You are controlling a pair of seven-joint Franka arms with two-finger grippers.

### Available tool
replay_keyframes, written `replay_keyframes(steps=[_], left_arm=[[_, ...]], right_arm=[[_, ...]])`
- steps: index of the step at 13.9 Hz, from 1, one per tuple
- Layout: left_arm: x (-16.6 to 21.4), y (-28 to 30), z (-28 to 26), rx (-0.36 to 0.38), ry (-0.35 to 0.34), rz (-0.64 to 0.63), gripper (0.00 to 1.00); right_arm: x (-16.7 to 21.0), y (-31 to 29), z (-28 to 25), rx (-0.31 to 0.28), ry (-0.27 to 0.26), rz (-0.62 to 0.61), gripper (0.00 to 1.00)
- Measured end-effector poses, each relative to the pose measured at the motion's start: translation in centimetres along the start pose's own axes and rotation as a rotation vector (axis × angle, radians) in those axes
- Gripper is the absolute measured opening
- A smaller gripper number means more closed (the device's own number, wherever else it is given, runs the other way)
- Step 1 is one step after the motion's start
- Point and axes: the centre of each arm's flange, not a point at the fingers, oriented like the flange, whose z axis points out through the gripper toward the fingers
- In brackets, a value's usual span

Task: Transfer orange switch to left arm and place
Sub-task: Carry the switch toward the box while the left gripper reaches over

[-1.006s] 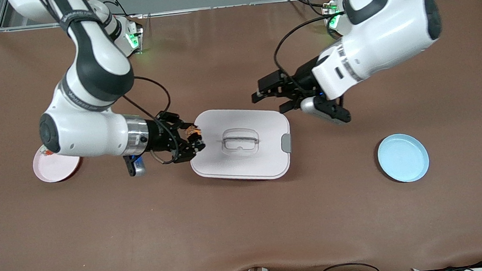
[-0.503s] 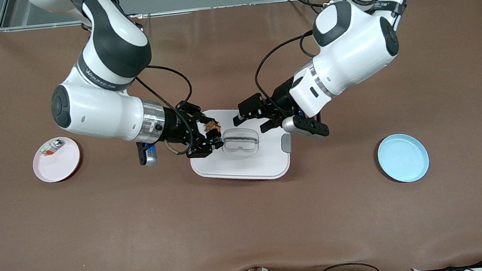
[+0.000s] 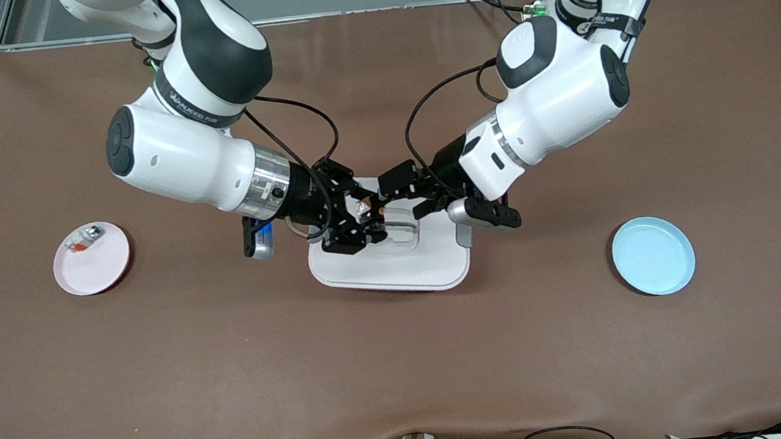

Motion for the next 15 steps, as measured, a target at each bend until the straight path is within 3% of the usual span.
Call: replay_keyframes(steps=[14,15], left_arm=[[2.6,-0.8,0.7,-0.02,0.03,0.097,1.0],[2.7,-0.8,0.6,-0.021,0.032,0.101,0.91]], right_arm=[[-1.9,-1.7,1.2,0.06,-0.027,0.021,0.72],[-1.9,-1.7,1.2,0.06,-0.027,0.022,0.72]])
